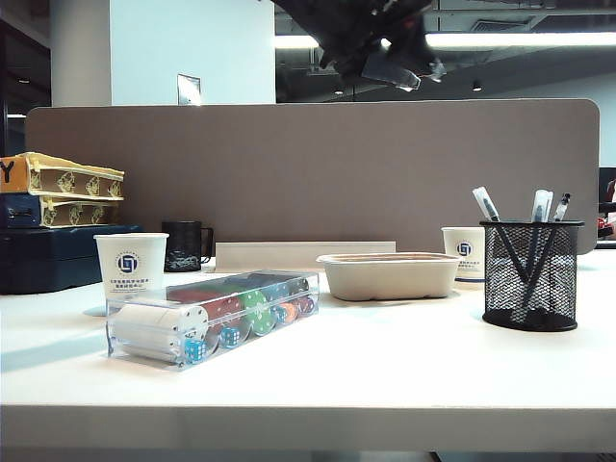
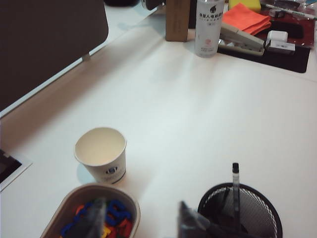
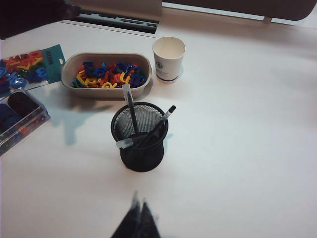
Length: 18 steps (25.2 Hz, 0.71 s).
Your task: Pick up one pen and put it in the pen container.
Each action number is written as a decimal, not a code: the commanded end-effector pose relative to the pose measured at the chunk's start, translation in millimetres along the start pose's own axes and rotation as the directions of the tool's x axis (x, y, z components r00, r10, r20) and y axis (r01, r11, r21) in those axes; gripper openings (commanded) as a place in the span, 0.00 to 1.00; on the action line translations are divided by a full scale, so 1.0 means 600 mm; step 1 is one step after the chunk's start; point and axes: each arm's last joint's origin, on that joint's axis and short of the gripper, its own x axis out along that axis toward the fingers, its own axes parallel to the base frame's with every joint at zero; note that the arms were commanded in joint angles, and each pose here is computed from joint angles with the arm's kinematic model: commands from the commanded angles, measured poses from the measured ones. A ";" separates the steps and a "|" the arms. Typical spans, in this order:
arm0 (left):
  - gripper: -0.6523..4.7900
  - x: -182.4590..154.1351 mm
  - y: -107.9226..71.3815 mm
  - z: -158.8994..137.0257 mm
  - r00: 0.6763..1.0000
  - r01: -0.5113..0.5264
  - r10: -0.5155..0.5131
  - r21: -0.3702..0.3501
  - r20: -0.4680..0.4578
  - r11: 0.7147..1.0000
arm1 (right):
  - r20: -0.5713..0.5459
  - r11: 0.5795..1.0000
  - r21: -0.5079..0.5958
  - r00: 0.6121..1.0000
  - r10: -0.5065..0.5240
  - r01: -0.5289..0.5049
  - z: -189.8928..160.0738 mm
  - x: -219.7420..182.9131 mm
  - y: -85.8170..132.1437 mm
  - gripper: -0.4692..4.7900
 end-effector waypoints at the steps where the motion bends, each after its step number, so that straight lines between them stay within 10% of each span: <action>1: 0.40 -0.021 -0.003 0.014 1.000 0.001 -0.001 0.016 -0.003 1.000 | 0.045 1.000 -0.003 0.999 -0.003 0.003 0.007 -0.002 0.000 0.08; 18: 0.26 -0.172 -0.012 0.087 0.992 -0.121 0.123 0.121 -0.015 0.985 | 0.069 1.000 -0.004 0.998 0.004 -0.004 0.016 0.006 0.000 0.08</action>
